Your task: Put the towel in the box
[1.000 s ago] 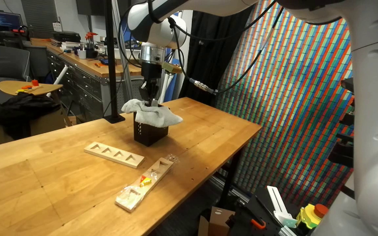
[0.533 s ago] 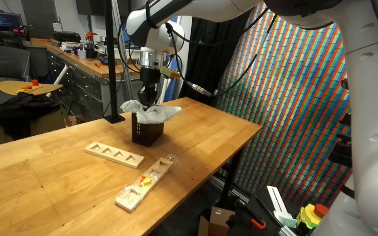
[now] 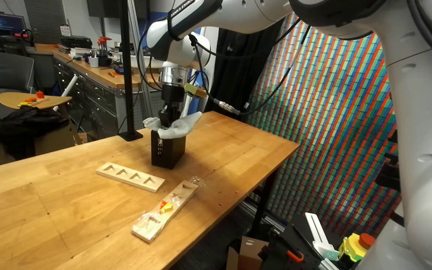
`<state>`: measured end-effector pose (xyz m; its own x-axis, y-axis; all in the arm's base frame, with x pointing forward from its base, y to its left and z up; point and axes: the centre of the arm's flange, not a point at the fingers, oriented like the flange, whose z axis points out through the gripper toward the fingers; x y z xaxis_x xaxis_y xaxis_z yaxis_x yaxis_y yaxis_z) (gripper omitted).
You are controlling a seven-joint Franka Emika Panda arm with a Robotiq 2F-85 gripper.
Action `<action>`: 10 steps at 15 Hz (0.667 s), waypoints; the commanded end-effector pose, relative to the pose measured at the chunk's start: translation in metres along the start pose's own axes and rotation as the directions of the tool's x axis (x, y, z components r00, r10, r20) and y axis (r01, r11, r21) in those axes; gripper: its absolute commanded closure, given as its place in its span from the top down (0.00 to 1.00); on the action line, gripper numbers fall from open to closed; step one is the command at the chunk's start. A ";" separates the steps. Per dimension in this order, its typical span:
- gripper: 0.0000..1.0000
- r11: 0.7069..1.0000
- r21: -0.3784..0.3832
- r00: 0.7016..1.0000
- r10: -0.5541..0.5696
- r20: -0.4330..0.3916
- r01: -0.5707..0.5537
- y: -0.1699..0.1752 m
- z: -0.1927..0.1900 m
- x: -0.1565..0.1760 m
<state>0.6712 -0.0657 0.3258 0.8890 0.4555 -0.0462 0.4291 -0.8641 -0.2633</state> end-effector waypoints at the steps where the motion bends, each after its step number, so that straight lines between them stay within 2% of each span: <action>1: 0.00 0.997 0.080 1.000 -0.015 0.019 0.013 0.011 0.017 0.004; 6: 0.00 0.995 0.104 0.999 -0.010 0.040 0.005 0.010 0.022 -0.002; 10: 0.00 0.998 0.059 1.000 0.005 0.017 -0.006 -0.004 -0.002 -0.010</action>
<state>0.6674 -0.0694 0.3067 0.8834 0.4616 -0.0803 0.4141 -0.8495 -0.3269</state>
